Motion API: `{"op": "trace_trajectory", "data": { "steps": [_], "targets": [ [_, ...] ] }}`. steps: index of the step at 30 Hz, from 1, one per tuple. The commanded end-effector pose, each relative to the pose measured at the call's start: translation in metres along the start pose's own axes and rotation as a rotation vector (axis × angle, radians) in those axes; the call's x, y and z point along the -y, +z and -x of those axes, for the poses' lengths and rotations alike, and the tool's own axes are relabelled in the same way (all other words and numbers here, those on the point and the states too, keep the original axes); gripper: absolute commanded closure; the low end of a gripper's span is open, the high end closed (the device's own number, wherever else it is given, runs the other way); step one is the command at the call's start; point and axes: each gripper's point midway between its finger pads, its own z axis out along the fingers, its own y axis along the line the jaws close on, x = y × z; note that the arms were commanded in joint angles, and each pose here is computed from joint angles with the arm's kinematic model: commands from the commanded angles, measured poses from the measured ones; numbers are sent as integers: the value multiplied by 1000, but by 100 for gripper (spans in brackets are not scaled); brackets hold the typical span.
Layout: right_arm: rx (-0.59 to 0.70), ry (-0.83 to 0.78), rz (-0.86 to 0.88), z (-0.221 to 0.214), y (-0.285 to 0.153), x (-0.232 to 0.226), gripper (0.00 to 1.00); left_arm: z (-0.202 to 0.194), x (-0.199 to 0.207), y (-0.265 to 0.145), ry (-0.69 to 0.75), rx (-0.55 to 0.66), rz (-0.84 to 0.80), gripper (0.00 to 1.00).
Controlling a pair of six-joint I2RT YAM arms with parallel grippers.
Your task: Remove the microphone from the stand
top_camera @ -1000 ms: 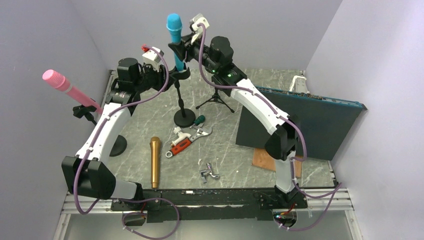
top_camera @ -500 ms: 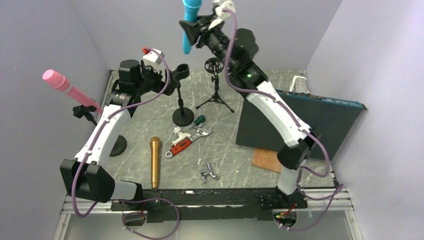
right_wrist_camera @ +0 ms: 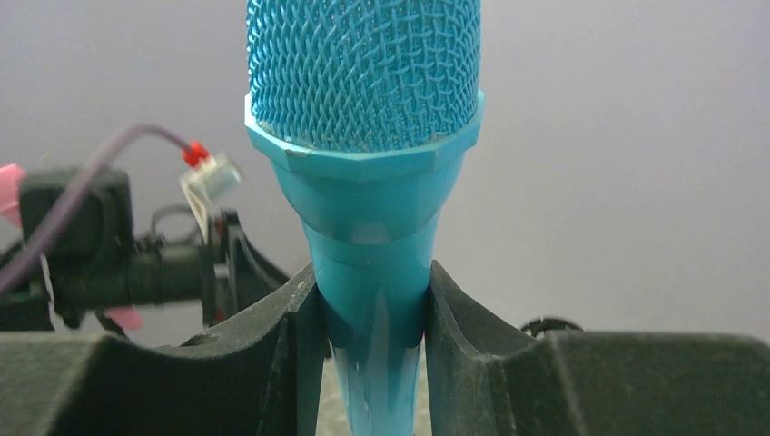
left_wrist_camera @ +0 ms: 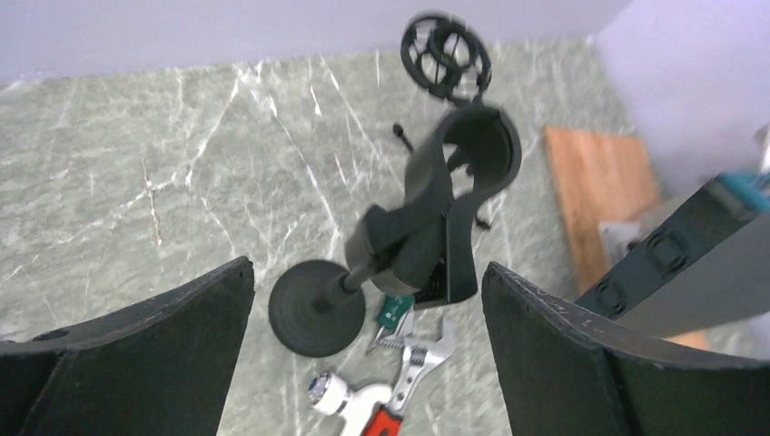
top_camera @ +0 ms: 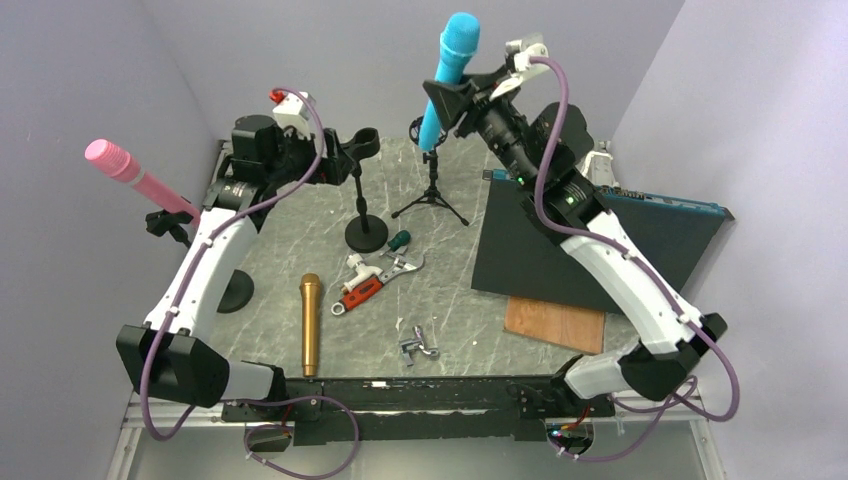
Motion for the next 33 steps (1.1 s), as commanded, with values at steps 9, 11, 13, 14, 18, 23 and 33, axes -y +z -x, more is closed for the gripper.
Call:
{"op": "trace_trajectory", "data": {
  "steps": [9, 11, 13, 14, 18, 23, 33],
  "targets": [
    [-9, 75, -12, 14, -55, -1, 100, 80, 22, 1, -327, 154, -182, 25],
    [-15, 80, -6, 13, -57, -3, 100, 81, 27, 12, -351, 132, -236, 20],
    [-20, 76, -5, 13, -59, -3, 100, 80, 24, 18, -354, 123, -234, 16],
    [-24, 72, -5, 12, -60, -2, 100, 81, 24, 20, -346, 124, -235, 16],
    [-23, 56, -29, 11, -69, 3, 100, 76, 17, 29, -316, 108, -218, 15],
    [-37, 51, -46, 6, -76, 6, 100, 53, 17, 37, -298, 55, -225, 17],
    [-36, 73, -21, 8, -79, 1, 100, 6, 24, 44, -282, 5, -254, 17]
  ]
}}
